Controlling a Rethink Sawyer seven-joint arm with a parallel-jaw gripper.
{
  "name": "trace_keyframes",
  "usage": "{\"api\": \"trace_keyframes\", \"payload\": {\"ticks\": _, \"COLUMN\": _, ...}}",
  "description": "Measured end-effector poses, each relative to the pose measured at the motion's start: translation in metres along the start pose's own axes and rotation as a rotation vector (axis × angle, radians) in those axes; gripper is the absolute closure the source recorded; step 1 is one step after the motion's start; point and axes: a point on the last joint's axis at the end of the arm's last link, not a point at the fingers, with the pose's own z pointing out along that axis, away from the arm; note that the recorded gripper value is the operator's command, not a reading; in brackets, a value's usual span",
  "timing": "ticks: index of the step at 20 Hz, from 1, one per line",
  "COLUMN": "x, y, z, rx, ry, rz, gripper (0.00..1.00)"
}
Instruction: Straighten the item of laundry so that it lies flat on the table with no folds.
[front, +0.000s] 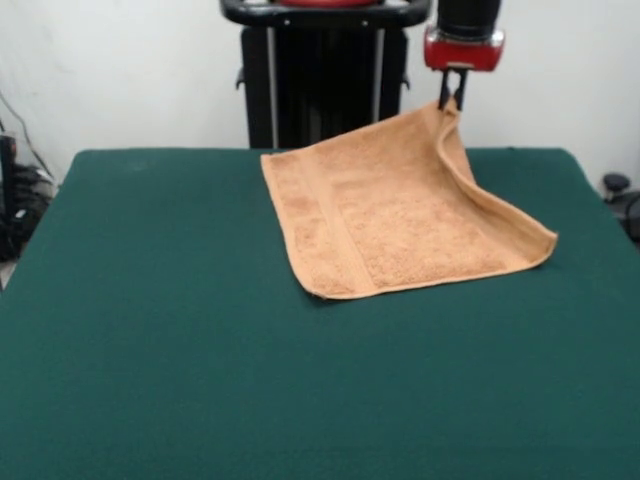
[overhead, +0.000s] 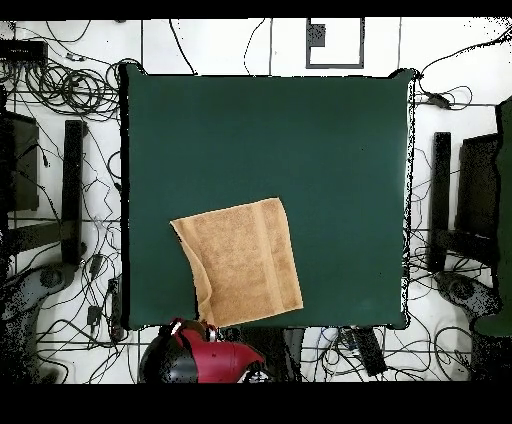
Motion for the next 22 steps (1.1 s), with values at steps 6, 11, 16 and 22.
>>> {"api": "trace_keyframes", "payload": {"ticks": 6, "x": 0.009, "y": -0.002, "z": 0.022, "rx": -0.005, "ry": -0.019, "rz": -0.009, "gripper": 1.00}}
{"api": "trace_keyframes", "payload": {"ticks": 11, "x": 0.023, "y": -0.005, "z": 0.043, "rx": -0.007, "ry": -0.017, "rz": -0.020, "gripper": 1.00}}
{"api": "trace_keyframes", "payload": {"ticks": 16, "x": 0.033, "y": -0.008, "z": 0.054, "rx": -0.016, "ry": 0.015, "rz": -0.017, "gripper": 1.00}}
{"api": "trace_keyframes", "payload": {"ticks": 22, "x": 0.031, "y": -0.008, "z": 0.054, "rx": -0.029, "ry": 0.021, "rz": -0.012, "gripper": 1.00}}
